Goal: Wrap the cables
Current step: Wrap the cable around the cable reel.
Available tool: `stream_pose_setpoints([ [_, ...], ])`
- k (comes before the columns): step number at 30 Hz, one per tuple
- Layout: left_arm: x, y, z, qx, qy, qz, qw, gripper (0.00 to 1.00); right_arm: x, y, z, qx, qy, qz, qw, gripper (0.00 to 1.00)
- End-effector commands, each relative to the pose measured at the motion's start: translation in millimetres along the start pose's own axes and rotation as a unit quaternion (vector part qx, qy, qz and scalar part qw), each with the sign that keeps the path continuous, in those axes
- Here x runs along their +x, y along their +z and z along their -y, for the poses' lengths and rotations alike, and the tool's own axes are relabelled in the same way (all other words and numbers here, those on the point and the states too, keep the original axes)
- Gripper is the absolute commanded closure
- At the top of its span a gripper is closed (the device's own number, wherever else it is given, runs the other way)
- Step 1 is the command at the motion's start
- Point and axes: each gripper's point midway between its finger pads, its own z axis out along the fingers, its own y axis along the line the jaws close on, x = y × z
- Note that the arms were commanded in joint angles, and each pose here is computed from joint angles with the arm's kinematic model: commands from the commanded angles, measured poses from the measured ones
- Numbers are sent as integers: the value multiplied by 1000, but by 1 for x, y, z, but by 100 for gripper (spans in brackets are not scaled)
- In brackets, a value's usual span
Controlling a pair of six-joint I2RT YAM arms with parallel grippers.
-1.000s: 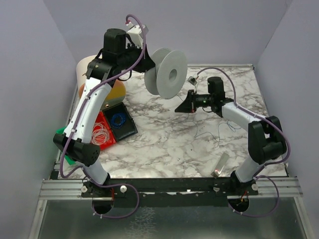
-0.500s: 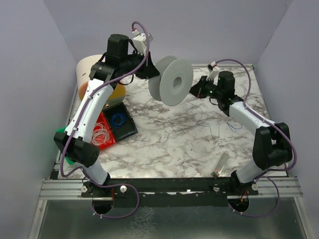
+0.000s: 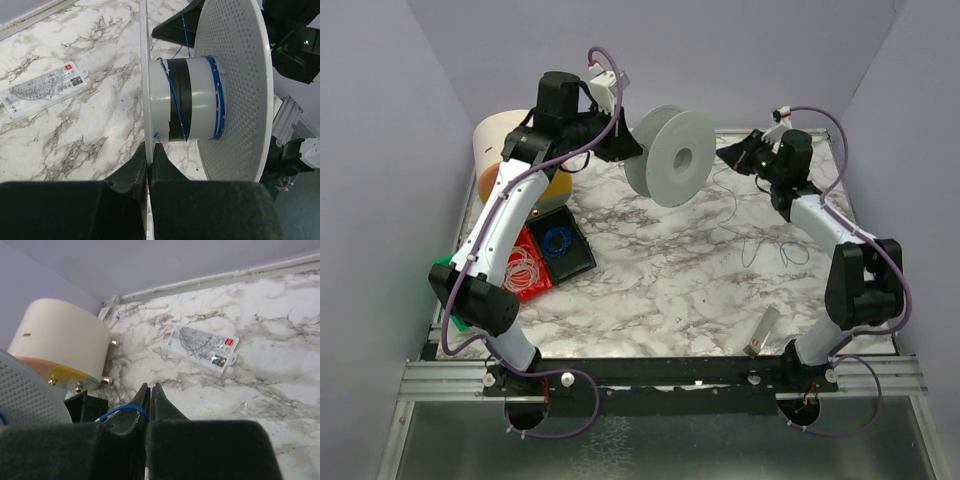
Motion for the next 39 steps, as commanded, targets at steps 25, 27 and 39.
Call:
stream_pose_setpoints([
  [25, 1, 8, -14, -225, 178, -31, 957, 100, -33, -83, -77, -199, -90, -273, 937, 99],
  [27, -2, 9, -14, -232, 180, -27, 955, 100, -22, -90, -82, -214, -79, -291, 929, 100],
  [39, 4, 21, -10, -234, 193, -35, 952, 100, -21, -122, -160, -366, 7, -285, 886, 99],
])
